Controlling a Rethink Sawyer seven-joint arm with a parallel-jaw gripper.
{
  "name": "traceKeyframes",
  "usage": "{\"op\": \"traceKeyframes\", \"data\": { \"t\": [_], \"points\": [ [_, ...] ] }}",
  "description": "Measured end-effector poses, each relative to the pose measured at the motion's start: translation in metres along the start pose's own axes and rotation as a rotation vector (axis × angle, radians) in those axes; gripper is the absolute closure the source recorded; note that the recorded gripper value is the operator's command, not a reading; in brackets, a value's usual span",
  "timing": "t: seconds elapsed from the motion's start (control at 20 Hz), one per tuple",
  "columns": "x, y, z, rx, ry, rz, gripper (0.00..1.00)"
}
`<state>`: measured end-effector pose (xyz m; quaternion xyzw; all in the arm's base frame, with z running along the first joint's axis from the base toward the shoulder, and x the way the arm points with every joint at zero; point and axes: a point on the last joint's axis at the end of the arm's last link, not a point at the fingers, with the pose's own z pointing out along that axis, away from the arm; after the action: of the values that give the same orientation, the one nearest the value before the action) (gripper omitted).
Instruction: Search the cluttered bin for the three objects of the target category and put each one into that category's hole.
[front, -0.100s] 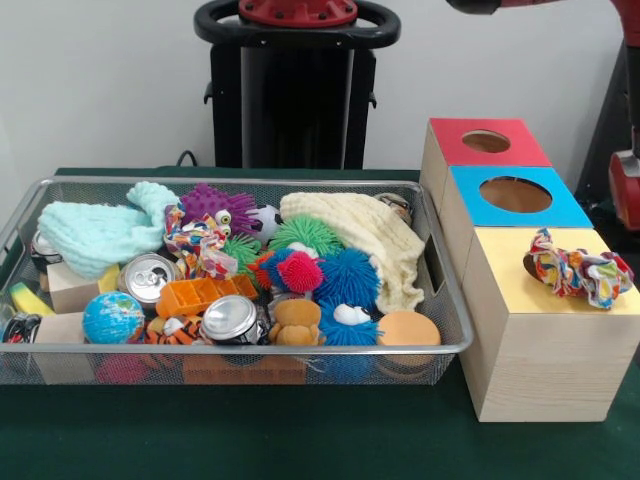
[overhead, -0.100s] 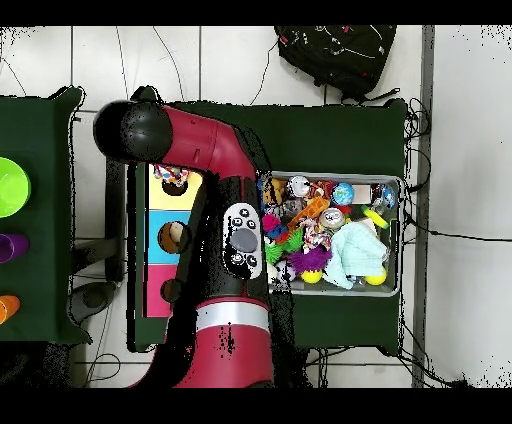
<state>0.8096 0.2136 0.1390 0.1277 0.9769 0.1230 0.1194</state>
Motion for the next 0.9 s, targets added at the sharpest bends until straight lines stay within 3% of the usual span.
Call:
{"op": "traceKeyframes", "data": {
  "t": [0.5,0.9],
  "points": [
    [0.007,0.0,0.015,-0.015,-0.017,0.014,1.0],
    [0.019,0.001,0.014,-0.017,0.004,0.027,1.0]
  ]
}}
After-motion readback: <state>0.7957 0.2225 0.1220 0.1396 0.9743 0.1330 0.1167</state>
